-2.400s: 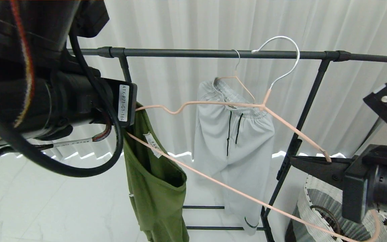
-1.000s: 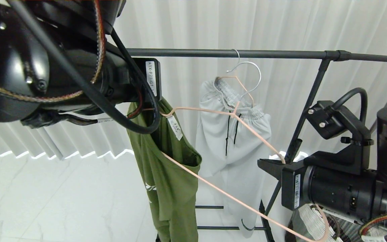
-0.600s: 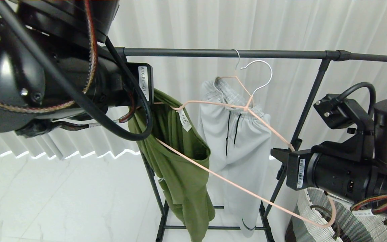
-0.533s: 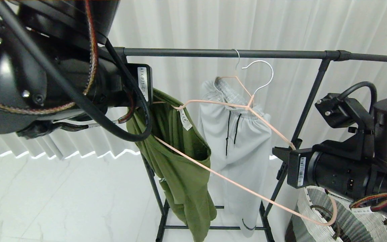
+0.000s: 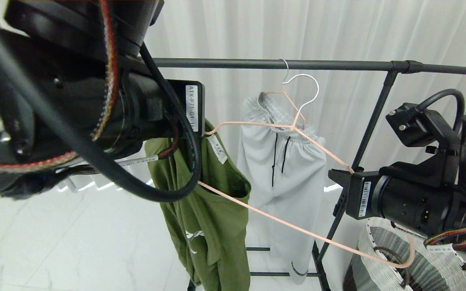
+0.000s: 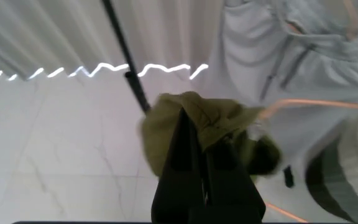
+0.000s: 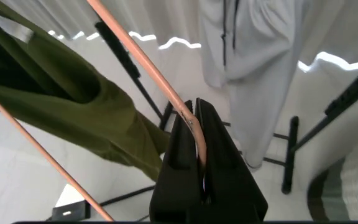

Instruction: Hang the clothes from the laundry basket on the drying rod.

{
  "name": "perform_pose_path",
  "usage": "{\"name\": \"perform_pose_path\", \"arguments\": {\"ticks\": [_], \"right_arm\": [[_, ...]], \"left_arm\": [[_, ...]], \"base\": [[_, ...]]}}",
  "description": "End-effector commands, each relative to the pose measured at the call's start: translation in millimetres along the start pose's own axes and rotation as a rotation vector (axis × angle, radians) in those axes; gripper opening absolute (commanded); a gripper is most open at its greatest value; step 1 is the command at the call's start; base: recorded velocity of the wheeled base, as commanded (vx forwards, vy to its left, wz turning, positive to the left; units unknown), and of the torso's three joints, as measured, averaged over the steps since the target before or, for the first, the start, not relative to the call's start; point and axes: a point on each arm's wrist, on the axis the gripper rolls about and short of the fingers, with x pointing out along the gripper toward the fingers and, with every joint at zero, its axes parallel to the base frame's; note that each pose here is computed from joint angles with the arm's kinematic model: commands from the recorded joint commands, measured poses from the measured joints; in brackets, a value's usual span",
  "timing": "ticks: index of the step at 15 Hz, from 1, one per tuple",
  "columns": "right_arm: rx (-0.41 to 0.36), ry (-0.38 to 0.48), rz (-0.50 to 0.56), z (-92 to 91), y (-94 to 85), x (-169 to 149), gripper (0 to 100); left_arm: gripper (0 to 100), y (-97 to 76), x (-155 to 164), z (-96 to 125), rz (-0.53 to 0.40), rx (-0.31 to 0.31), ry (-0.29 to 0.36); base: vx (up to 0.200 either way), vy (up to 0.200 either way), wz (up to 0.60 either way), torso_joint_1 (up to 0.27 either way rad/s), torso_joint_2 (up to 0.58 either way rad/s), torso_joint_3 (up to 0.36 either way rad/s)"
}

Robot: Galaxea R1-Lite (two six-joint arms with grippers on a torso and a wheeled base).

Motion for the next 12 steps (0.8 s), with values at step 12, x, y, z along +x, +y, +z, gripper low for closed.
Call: {"name": "perform_pose_path", "arguments": {"ticks": [12], "right_arm": [[-0.041,0.033,0.294,-20.6,52.5,2,0]], "left_arm": [[0,-13.7,-19,6,-0.207,-0.020,0.014]], "base": [[0.000,0.000,0.00,0.000,0.00,0.000]]}}
